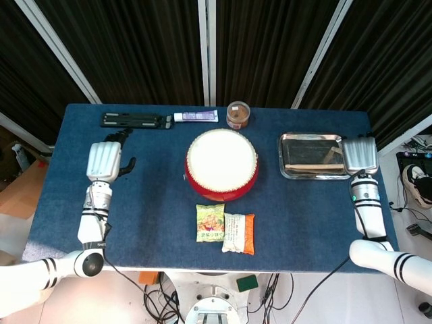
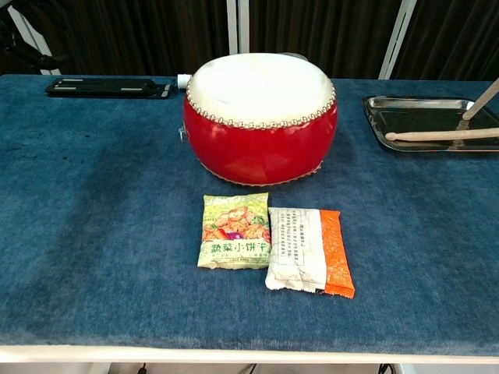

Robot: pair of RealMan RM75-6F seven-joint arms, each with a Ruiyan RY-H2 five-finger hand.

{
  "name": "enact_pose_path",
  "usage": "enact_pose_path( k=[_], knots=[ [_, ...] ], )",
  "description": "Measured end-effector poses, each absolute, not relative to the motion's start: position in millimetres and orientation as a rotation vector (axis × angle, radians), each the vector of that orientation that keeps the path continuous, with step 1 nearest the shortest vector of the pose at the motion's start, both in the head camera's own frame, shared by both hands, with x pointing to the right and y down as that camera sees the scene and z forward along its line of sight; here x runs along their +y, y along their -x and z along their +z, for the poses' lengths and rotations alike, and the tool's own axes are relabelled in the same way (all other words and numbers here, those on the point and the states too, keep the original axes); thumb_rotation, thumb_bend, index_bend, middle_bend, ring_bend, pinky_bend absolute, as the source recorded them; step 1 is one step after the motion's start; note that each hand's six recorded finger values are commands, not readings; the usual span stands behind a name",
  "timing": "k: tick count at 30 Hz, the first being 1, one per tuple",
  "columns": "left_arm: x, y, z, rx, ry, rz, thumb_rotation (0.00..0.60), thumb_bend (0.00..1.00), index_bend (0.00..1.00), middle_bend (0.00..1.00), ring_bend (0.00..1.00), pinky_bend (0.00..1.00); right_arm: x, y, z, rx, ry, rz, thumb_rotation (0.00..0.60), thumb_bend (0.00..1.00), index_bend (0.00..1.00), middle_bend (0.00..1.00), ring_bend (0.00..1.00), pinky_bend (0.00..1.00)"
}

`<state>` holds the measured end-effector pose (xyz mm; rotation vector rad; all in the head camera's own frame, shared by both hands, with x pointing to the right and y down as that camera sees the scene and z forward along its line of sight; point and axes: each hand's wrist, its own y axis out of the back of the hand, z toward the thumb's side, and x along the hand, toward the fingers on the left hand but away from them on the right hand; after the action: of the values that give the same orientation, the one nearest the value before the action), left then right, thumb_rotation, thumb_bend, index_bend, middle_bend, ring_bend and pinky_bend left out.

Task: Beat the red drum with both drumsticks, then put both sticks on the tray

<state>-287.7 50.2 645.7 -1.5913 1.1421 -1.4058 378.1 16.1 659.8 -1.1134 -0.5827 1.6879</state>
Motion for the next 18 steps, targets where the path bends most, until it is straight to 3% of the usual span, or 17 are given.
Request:
enact_pose_path(
  k=[9, 14, 18],
  knots=[
    [60.3, 307.3, 645.9, 1.175, 1.59, -1.43, 0.6, 0.31, 0.19, 0.27, 0.3, 0.58, 6.9, -328.4, 690.9, -0.494, 1.132, 1.658, 0.6, 0.76, 0.81, 0.63, 0.48, 0.35],
    [68.3, 309.3, 644.8, 1.147, 1.593, -1.429, 0.6, 0.31, 0.19, 0.27, 0.29, 0.56, 6.6, -310.8, 702.6, -0.471, 1.162, 1.678, 0.6, 0.54, 0.59, 0.52, 0.38, 0.28],
    [74.4, 311.9, 641.3, 1.139, 1.592, -1.426, 0.6, 0.31, 0.19, 0.27, 0.29, 0.56, 5.6, -295.1, 712.7, -0.454, 1.177, 1.7, 0.6, 0.43, 0.5, 0.47, 0.33, 0.27]
  ],
)
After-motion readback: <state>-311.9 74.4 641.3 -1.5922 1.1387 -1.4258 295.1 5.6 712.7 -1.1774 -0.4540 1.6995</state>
